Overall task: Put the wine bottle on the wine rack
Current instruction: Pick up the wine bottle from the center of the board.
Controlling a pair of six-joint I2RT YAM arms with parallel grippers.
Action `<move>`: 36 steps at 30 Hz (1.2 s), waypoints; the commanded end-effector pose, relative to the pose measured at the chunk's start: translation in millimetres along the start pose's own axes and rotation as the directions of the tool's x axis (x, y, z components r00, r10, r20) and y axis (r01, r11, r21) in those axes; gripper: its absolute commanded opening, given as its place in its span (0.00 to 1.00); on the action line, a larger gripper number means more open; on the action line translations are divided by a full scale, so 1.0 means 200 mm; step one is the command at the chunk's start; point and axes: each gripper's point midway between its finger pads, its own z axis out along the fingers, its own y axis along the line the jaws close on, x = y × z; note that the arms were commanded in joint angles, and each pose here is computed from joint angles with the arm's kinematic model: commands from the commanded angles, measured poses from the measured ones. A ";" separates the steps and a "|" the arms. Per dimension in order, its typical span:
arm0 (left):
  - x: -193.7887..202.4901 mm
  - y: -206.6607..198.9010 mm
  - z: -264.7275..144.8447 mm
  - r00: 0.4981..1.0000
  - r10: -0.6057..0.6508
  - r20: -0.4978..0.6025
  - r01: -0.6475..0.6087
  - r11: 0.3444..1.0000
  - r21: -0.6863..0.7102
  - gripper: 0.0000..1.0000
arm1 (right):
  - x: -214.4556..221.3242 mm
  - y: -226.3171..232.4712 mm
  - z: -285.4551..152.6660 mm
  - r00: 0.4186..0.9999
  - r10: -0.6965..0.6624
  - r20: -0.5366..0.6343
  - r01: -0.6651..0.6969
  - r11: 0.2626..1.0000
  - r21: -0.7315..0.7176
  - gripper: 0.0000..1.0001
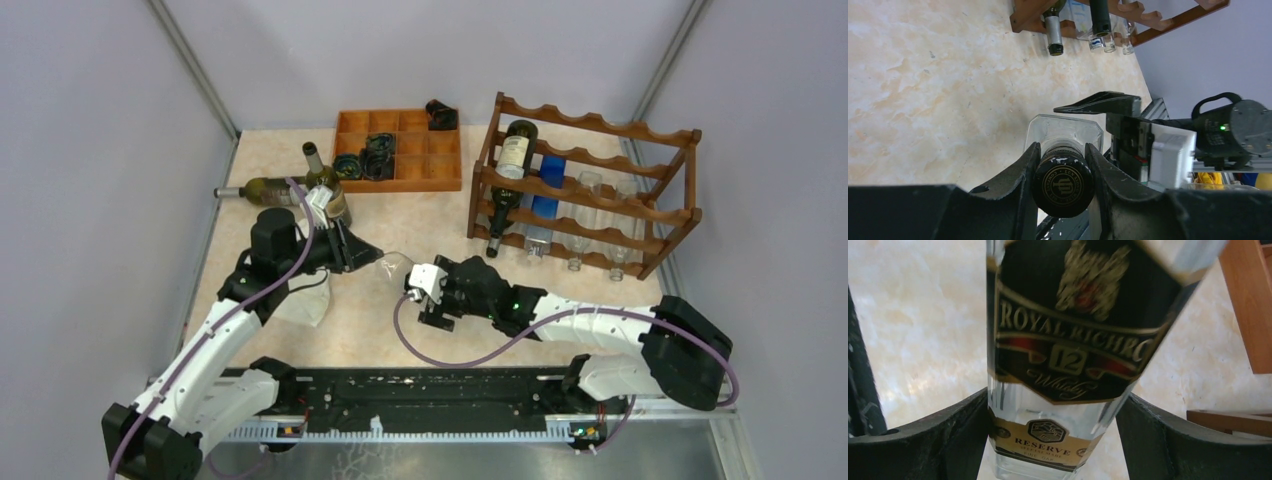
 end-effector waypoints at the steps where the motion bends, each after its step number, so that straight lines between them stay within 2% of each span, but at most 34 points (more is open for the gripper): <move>1: -0.12 -0.22 -0.05 0.997 0.013 0.078 -0.028 0.981 0.191 0.00 | 0.02 -0.01 0.01 0.988 -0.154 0.014 0.154 0.988 0.015 0.84; 4: -0.11 -0.22 -0.04 0.997 0.010 0.079 -0.026 0.978 0.208 0.00 | 0.05 0.00 0.01 0.982 -0.189 -0.006 0.189 0.982 -0.015 0.75; 7: -0.10 -0.20 -0.04 0.997 0.003 0.071 -0.017 0.979 0.203 0.00 | 0.00 0.00 0.01 0.981 -0.191 0.010 0.192 0.981 -0.025 0.57; 8: -0.09 -0.19 -0.03 0.998 0.001 0.067 -0.014 0.980 0.201 0.00 | -0.01 0.01 0.00 0.980 -0.199 0.019 0.199 0.979 -0.036 0.48; 10: -0.07 -0.17 -0.02 0.998 -0.004 0.057 -0.007 0.981 0.195 0.01 | -0.04 0.02 0.00 0.976 -0.215 0.031 0.217 0.975 -0.057 0.19; 11: -0.06 -0.16 -0.02 0.999 -0.004 0.052 -0.006 0.981 0.192 0.09 | -0.04 0.02 -0.01 0.975 -0.220 0.028 0.221 0.973 -0.063 0.01; 17: 0.00 -0.06 -0.04 0.997 0.077 0.019 -0.079 0.991 0.111 0.86 | -0.04 0.02 -0.07 0.972 -0.235 0.000 0.234 0.968 -0.084 0.00; 18: -0.01 -0.04 -0.05 0.995 0.103 0.014 -0.103 0.992 0.078 0.96 | -0.04 0.02 -0.09 0.971 -0.239 -0.006 0.237 0.967 -0.089 0.00; 22: -0.06 0.03 -0.14 0.978 0.206 0.018 -0.204 0.977 -0.068 0.99 | -0.04 0.02 -0.15 0.971 -0.238 -0.008 0.236 0.968 -0.089 0.00; 25: -0.08 -0.01 -0.19 0.967 0.254 0.025 -0.252 0.965 -0.071 0.99 | -0.04 0.03 -0.19 0.969 -0.247 -0.004 0.245 0.965 -0.091 0.00; 29: 0.02 -0.05 -0.16 0.969 0.248 -0.021 -0.246 0.968 0.057 0.99 | -0.04 0.03 -0.18 0.963 -0.271 0.011 0.271 0.958 -0.090 0.00; 32: 0.13 -0.10 -0.13 0.958 0.278 -0.069 -0.258 0.942 0.214 0.98 | -0.06 0.04 -0.17 0.958 -0.285 0.018 0.285 0.951 -0.117 0.00; 34: 0.18 -0.13 -0.11 0.941 0.328 -0.080 -0.287 0.902 0.323 0.98 | -0.08 0.04 -0.18 0.953 -0.302 0.030 0.304 0.945 -0.122 0.00; 36: 0.25 -0.14 -0.10 0.901 0.429 -0.056 -0.364 0.822 0.439 0.98 | -0.11 0.04 -0.20 0.941 -0.333 0.059 0.338 0.933 -0.124 0.00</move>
